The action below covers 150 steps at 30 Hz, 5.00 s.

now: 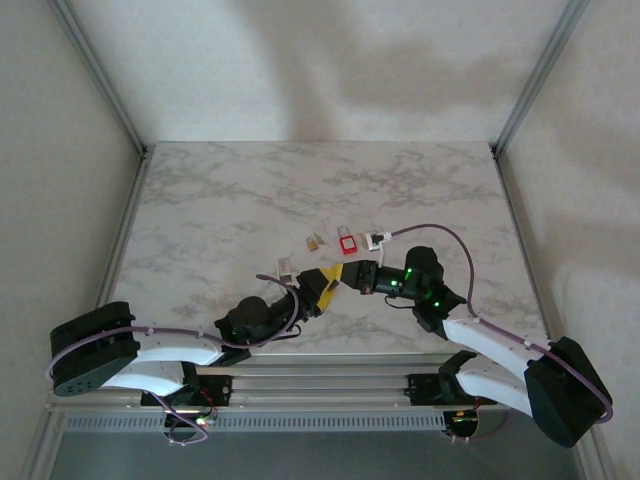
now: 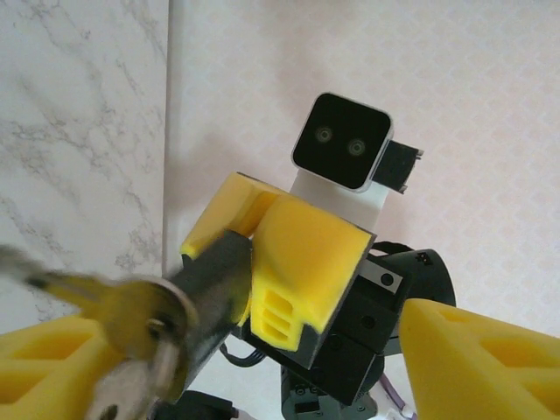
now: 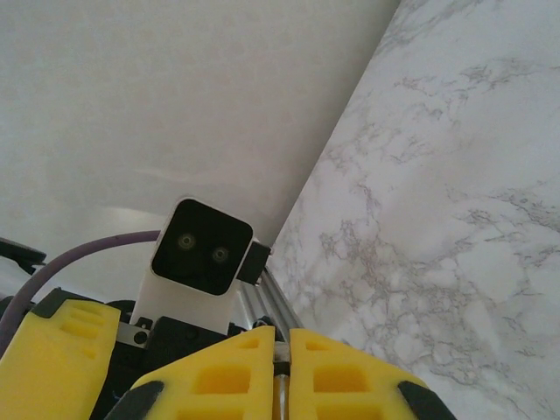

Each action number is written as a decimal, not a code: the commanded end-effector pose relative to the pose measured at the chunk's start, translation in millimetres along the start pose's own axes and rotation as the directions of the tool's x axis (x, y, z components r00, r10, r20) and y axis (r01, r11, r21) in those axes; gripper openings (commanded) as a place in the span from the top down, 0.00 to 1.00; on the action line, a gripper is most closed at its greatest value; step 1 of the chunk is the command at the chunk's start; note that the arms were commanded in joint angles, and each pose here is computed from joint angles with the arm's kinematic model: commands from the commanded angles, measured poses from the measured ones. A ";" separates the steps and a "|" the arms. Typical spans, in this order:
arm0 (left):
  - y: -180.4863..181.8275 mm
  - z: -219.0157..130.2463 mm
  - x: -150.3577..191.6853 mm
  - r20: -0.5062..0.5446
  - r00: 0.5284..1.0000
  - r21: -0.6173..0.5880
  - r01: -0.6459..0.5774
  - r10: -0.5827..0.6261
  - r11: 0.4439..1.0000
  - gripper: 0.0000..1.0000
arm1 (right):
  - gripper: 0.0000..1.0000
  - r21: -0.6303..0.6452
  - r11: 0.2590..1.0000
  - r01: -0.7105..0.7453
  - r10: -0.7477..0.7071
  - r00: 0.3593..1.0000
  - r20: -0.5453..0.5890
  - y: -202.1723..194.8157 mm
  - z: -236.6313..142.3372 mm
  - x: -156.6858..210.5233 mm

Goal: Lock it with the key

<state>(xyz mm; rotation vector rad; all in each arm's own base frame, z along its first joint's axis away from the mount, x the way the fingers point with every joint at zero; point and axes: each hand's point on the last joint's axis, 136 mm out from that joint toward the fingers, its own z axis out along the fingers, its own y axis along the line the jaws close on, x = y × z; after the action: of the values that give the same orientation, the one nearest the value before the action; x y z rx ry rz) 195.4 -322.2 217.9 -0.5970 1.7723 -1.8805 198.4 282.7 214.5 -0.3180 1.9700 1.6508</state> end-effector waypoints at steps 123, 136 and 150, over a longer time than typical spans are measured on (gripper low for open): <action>5.4 -54.6 -50.6 0.135 0.954 -0.179 -0.243 0.269 0.953 1.00 | 0.57 -0.031 0.990 -0.137 0.125 0.961 -0.248 -4.0 50.0 24.5; 4.4 -63.6 -66.9 0.193 0.918 -0.251 -0.295 0.346 0.922 1.00 | 0.57 0.023 0.989 -0.149 0.149 0.945 -0.292 -11.2 52.6 28.9; 13.7 -55.1 -58.5 0.143 0.922 -0.258 -0.316 0.359 0.913 1.00 | 0.56 -0.038 0.980 -0.194 0.173 0.936 -0.306 -4.2 59.0 30.7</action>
<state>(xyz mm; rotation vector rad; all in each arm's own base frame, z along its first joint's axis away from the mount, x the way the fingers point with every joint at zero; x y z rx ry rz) 205.7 -237.0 178.8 -0.5158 1.8982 -1.3006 194.5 336.8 175.8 -0.3948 2.2775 1.8325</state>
